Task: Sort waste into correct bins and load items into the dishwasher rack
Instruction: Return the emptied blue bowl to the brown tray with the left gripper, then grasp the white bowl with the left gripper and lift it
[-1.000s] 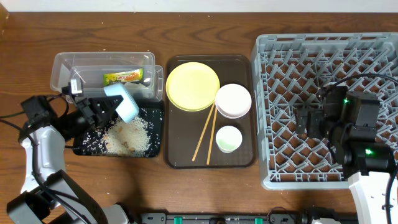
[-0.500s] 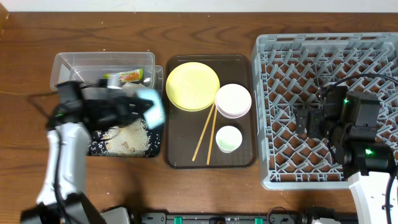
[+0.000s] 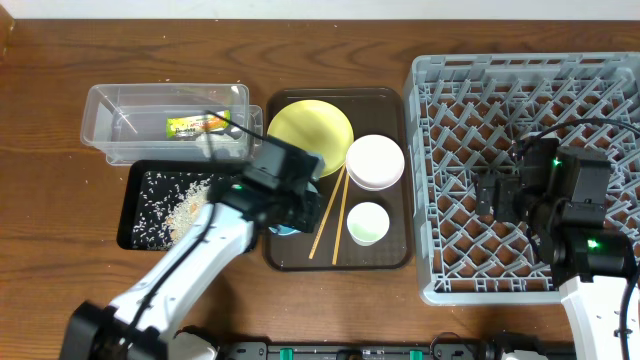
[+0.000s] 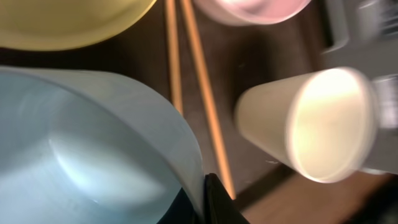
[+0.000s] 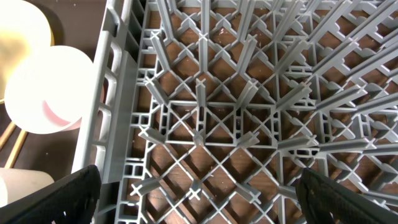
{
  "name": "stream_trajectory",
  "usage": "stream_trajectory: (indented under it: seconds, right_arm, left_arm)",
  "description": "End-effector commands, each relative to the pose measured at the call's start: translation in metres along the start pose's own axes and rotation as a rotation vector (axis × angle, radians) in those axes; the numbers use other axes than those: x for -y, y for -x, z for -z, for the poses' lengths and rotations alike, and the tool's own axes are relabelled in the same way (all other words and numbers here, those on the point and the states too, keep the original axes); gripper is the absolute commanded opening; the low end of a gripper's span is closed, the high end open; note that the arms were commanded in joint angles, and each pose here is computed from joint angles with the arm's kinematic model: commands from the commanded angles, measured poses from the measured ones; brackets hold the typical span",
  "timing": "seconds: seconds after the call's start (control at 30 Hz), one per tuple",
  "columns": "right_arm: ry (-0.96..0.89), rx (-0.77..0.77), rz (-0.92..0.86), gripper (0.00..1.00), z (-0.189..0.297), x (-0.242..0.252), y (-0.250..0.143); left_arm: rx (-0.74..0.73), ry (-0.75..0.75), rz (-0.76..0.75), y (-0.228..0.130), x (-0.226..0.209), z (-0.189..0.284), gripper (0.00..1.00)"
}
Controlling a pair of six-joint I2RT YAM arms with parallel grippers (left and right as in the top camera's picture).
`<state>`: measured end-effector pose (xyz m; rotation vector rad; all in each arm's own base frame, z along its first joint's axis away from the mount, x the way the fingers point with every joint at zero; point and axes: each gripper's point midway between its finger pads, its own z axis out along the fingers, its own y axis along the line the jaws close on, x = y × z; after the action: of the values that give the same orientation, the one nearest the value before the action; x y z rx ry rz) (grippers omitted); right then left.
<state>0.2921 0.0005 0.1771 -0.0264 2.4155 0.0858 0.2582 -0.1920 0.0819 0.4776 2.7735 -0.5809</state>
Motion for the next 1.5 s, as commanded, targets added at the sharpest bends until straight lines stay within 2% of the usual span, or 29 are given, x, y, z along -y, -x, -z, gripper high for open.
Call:
stream_trajectory:
  seconds: [0.0, 0.13, 0.27, 0.33, 0.5, 0.6, 0.83, 0.97, 1.07, 1.17, 1.23, 1.47]
  right_arm:
    - [-0.011, 0.026, -0.016, 0.99, 0.006, 0.003, 0.008]
    - [-0.011, 0.026, -0.016, 0.99, 0.006, 0.003, 0.008]
    - [-0.011, 0.026, -0.016, 0.99, 0.006, 0.003, 0.008]
    - [-0.011, 0.026, -0.016, 0.99, 0.006, 0.003, 0.008]
    - [-0.011, 0.026, -0.016, 0.99, 0.006, 0.003, 0.008]
    - [-0.011, 0.025, -0.016, 0.99, 0.006, 0.003, 0.008]
    - [-0.011, 0.025, -0.016, 0.99, 0.006, 0.003, 0.008]
    - [-0.011, 0.023, -0.016, 0.99, 0.006, 0.003, 0.007]
    - [-0.011, 0.021, -0.016, 0.99, 0.006, 0.003, 0.007]
    - [-0.011, 0.020, -0.016, 0.99, 0.006, 0.003, 0.007]
    - [-0.011, 0.019, -0.016, 0.99, 0.006, 0.003, 0.007]
    - [-0.013, 0.068, -0.011, 0.99, 0.006, 0.003, 0.019]
  left_arm:
    - [-0.029, 0.146, -0.007, -0.006, -0.019, -0.016, 0.06]
    - [-0.049, 0.142, -0.027, -0.009, -0.014, -0.027, 0.09]
    - [-0.032, 0.135, -0.032, -0.002, -0.010, -0.021, 0.40]
    - [-0.019, 0.116, -0.035, 0.006, -0.002, -0.011, 0.49]
    - [0.103, 0.013, -0.070, 0.040, 0.030, 0.023, 0.51]
    - [0.140, -0.051, -0.081, 0.047, 0.045, 0.028, 0.54]
    - [0.049, -0.053, -0.074, 0.030, 0.055, 0.002, 0.55]
    - [-0.042, -0.036, -0.048, 0.014, 0.055, -0.026, 0.52]
    - [-0.097, -0.020, -0.013, 0.004, 0.052, -0.042, 0.38]
    - [-0.124, -0.010, -0.004, -0.001, 0.048, -0.050, 0.13]
    - [-0.118, -0.012, -0.005, 0.001, 0.049, -0.049, 0.06]
    - [0.036, -0.085, 0.057, 0.036, 0.054, -0.002, 0.06]
